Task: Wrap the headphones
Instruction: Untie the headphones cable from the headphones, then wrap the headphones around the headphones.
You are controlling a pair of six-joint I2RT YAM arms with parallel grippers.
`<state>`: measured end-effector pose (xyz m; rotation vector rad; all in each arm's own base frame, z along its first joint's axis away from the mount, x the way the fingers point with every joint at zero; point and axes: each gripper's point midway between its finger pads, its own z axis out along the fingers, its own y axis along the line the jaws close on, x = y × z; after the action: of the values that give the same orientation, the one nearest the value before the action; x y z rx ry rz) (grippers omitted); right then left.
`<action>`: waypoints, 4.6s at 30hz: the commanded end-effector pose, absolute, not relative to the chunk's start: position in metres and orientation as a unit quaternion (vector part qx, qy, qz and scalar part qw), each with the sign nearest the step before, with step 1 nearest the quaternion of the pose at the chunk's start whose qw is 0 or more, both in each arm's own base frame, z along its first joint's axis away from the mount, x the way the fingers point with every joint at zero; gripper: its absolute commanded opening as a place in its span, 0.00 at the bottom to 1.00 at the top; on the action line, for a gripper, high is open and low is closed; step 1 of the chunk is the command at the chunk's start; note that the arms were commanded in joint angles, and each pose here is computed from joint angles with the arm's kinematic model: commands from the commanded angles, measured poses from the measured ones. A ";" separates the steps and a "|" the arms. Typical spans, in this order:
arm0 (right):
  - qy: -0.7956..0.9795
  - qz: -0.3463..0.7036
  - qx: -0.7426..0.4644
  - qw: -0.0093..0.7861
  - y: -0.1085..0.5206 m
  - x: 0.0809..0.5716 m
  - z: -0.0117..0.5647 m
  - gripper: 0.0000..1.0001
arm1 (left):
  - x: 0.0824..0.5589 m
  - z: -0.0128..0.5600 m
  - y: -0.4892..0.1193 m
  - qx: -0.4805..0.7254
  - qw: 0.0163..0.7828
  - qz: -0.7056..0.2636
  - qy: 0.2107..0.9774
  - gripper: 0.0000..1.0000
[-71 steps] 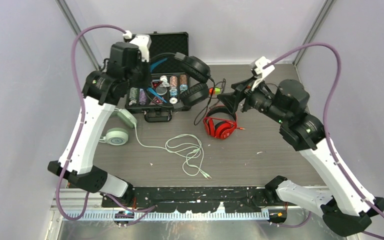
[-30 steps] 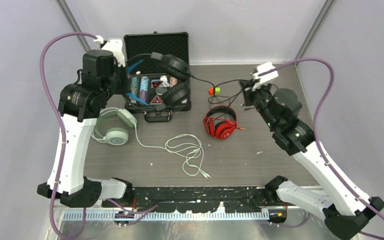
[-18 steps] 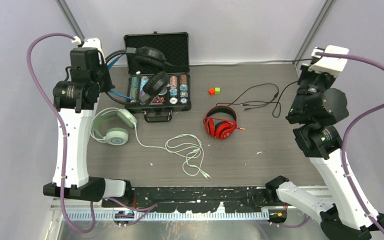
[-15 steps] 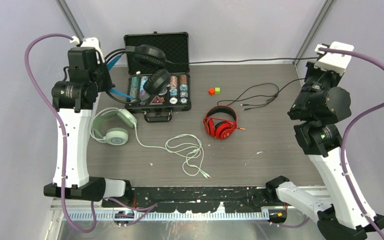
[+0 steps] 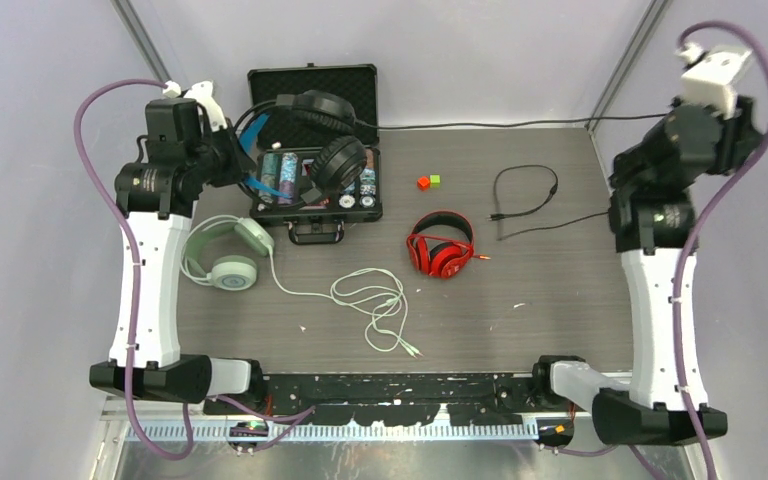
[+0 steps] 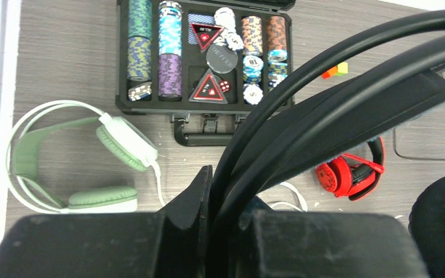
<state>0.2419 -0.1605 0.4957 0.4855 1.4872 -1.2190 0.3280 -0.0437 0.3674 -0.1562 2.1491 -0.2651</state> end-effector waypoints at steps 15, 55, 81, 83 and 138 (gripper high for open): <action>0.682 -0.388 0.197 0.588 -0.174 0.264 0.510 0.68 | 0.343 0.393 -0.078 -0.067 0.498 -0.225 0.835 0.00; 0.635 0.392 -0.300 0.594 0.233 0.243 0.307 0.58 | 0.274 0.432 -0.150 0.058 0.446 -0.432 0.782 0.00; 0.632 0.433 -0.253 0.591 0.246 0.242 0.286 0.00 | 0.257 0.443 -0.194 0.128 0.378 -0.547 0.736 0.00; 0.630 0.439 -0.250 0.590 0.249 0.245 0.287 0.00 | 0.248 0.442 -0.207 0.151 0.363 -0.557 0.731 0.00; 0.799 0.381 -0.229 0.405 0.240 0.235 0.319 0.00 | 0.222 0.263 -0.177 0.367 0.241 -0.024 0.898 0.00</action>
<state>0.2491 0.2397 0.3097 -0.6462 1.8658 0.8840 0.2090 -0.1961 0.2511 1.0737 2.4678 -0.2772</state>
